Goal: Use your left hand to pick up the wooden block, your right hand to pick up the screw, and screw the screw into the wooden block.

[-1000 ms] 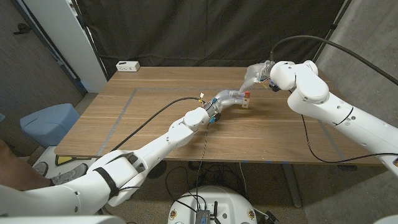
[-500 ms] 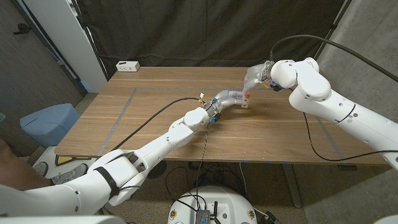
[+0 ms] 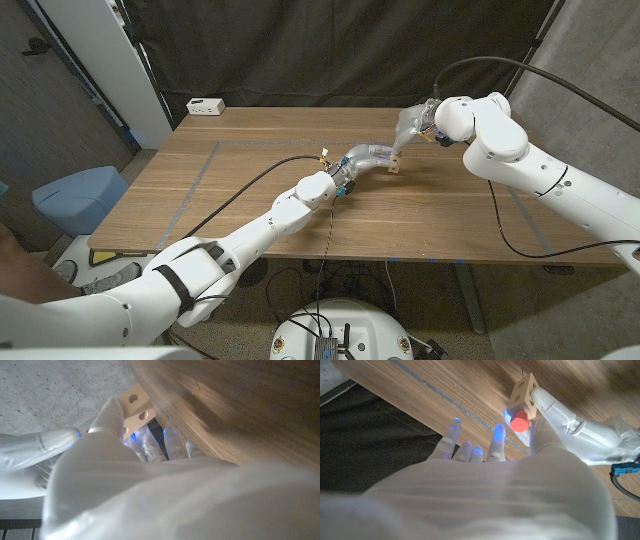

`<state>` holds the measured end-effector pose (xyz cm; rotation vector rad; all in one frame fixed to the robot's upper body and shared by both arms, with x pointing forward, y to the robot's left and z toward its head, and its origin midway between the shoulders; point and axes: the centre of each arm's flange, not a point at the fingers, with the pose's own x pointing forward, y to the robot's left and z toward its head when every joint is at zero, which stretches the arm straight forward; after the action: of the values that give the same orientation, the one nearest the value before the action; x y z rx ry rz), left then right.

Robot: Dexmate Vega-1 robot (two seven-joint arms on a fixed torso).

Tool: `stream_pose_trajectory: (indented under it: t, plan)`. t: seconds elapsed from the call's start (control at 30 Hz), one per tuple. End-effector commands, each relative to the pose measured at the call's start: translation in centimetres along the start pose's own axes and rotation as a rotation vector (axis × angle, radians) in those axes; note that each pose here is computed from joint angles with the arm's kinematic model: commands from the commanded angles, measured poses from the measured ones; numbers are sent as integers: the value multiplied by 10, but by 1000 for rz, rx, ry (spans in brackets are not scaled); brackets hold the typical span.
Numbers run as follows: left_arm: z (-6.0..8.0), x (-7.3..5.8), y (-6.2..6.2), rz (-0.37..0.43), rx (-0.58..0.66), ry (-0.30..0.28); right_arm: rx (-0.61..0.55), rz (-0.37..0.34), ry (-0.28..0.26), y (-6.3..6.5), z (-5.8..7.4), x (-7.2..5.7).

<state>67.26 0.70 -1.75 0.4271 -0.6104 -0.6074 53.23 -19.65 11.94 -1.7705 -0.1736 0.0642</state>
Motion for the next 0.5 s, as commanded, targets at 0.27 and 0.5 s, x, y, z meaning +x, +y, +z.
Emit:
stream_pose_trajectory:
  t: [0.27, 0.5]
  plan:
    - [0, -1, 0, -4, 0, -3, 6, -30, 6, 1, 2, 3]
    - [0, -3, -1, -2, -2, -1, 9, -30, 7, 3, 3, 2]
